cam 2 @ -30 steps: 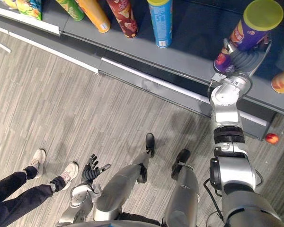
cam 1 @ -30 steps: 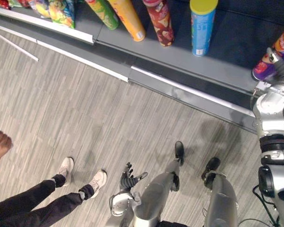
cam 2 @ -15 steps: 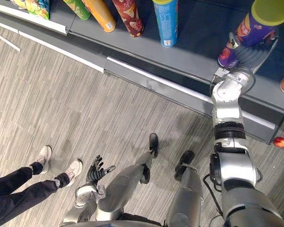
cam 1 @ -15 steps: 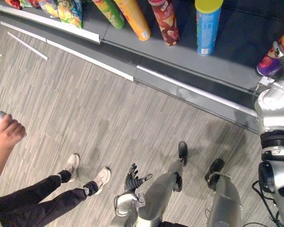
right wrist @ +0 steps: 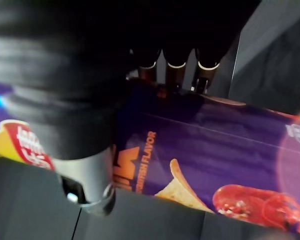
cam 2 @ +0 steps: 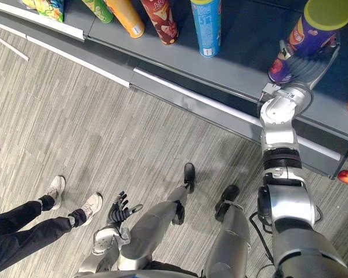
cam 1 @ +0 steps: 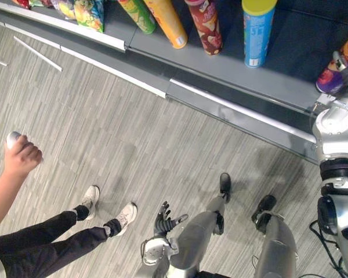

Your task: Put the gum and the chips on the shelf.

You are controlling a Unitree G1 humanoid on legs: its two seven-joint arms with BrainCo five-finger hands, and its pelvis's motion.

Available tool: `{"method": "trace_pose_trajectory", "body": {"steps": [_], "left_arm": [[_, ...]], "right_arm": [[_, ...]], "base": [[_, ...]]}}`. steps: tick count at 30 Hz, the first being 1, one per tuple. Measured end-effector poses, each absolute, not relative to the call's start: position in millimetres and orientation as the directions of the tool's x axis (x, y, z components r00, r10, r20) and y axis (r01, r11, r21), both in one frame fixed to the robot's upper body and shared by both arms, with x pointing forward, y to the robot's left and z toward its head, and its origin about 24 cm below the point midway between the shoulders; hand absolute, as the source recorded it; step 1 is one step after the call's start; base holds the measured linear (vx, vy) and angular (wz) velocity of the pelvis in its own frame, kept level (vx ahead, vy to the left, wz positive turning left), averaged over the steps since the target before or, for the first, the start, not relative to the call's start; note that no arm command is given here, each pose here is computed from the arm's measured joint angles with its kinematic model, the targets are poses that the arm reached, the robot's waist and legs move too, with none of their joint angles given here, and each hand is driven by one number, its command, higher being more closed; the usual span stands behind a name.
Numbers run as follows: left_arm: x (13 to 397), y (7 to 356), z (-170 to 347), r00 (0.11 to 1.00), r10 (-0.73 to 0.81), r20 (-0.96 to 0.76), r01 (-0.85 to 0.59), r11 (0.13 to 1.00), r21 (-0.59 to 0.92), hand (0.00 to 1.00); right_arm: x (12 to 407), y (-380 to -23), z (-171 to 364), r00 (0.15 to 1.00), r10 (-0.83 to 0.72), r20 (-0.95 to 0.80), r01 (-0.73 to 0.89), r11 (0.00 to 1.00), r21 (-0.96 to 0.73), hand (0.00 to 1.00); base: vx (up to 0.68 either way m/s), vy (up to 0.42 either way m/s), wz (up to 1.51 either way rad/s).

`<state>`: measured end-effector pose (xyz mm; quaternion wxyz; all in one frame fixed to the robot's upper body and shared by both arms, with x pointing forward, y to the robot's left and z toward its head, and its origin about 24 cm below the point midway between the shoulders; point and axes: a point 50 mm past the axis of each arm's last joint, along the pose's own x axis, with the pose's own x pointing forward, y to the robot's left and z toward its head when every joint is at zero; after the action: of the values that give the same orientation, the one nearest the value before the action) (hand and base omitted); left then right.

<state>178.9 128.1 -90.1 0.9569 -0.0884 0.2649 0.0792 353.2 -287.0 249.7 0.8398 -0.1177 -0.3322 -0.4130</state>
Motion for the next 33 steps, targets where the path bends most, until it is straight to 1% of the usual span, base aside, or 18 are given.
{"method": "trace_pose_trajectory", "body": {"steps": [6, 25, 26, 33], "left_arm": [[182, 125, -88, 0.855, 0.099, -0.51, -0.195, 0.971, -0.138, 0.0], [181, 126, -89, 0.853, 0.095, -0.513, -0.191, 0.972, -0.139, 0.0], [181, 126, -89, 0.853, 0.095, -0.513, -0.191, 0.972, -0.139, 0.0], [181, 126, -90, 0.853, 0.095, -0.513, -0.191, 0.972, -0.138, 0.0]], "right_arm": [[350, -294, 254, 0.409, -0.624, 0.666, 0.79, 0.607, 0.083, 1.0], [349, -293, 244, 0.43, -0.615, 0.661, 0.79, 0.61, 0.054, 1.0], [349, -293, 243, 0.432, -0.613, 0.661, 0.79, 0.611, 0.049, 0.0], [351, -288, 242, 0.459, -0.571, 0.681, 0.775, 0.632, 0.007, 0.0]], "base": [[0.0, -0.042, 0.0], [-0.01, -0.036, 0.0], [0.01, -0.049, -0.01], [-0.01, -0.039, -0.01]]}}
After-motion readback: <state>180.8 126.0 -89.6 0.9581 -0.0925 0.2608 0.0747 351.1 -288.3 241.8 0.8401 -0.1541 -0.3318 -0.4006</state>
